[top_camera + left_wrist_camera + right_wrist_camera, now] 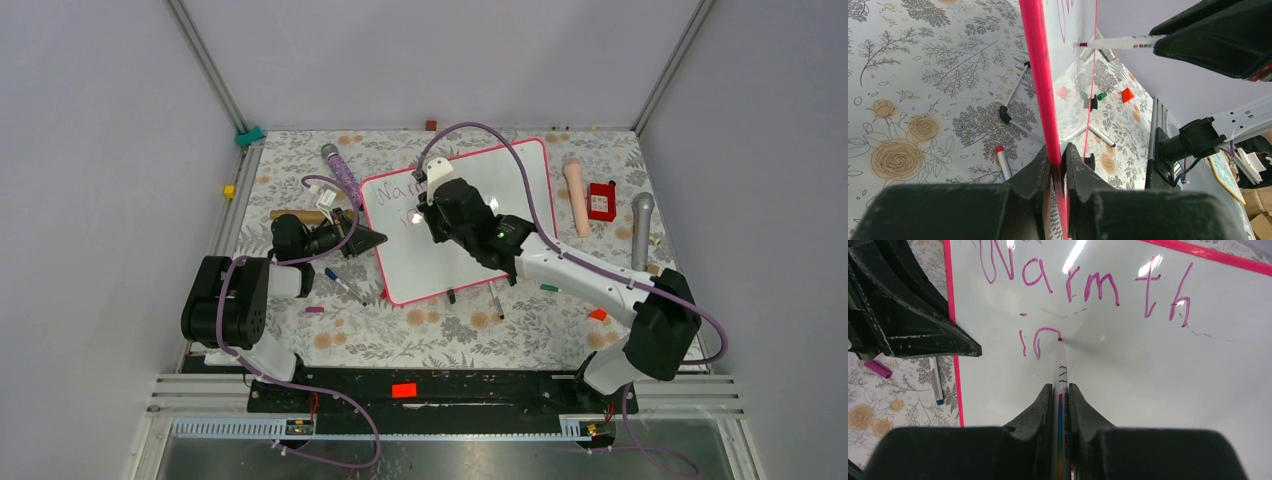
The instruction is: Write a sentence on the whiteboard
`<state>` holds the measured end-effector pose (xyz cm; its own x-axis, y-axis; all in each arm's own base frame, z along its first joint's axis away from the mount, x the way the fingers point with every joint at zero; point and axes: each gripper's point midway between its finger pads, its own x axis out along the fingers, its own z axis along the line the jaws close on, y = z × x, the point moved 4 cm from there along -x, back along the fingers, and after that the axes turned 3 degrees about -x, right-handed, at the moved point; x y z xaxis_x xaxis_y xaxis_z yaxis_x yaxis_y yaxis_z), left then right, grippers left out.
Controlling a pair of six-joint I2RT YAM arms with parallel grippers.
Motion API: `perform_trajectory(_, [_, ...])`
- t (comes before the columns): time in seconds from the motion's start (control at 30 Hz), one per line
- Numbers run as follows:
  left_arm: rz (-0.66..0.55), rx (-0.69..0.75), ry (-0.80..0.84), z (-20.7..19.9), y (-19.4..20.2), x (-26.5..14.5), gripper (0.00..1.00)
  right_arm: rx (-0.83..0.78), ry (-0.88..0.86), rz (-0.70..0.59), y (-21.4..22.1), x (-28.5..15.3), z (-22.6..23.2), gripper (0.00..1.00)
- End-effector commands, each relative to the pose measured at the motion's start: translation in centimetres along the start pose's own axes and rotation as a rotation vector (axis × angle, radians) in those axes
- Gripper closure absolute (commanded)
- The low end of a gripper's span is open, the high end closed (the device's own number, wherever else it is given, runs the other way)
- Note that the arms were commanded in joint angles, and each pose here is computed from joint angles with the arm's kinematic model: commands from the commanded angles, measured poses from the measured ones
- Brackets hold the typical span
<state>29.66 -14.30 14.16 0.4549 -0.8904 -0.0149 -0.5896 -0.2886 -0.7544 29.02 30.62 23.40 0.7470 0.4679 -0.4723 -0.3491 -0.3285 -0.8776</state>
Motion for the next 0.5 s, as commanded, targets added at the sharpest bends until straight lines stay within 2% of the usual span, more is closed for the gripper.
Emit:
perform_trajectory(0.0, [-0.069, 0.144, -0.06, 1.4, -1.1, -0.1, 1.0, 0.01, -0.003, 0.048, 1.6, -0.7, -0.7, 1.0])
perform_trajectory(0.27, [-0.069, 0.144, -0.06, 1.4, -1.1, -0.1, 1.0, 0.018, -0.004, 0.06, 2.4, -1.3, -0.8, 1.0])
perform_trajectory(0.47, [-0.068, 0.138, -0.068, 1.6, -1.2, -0.1, 1.0, 0.061, -0.046, -0.03, -0.7, -4.2, -0.9, 1.0])
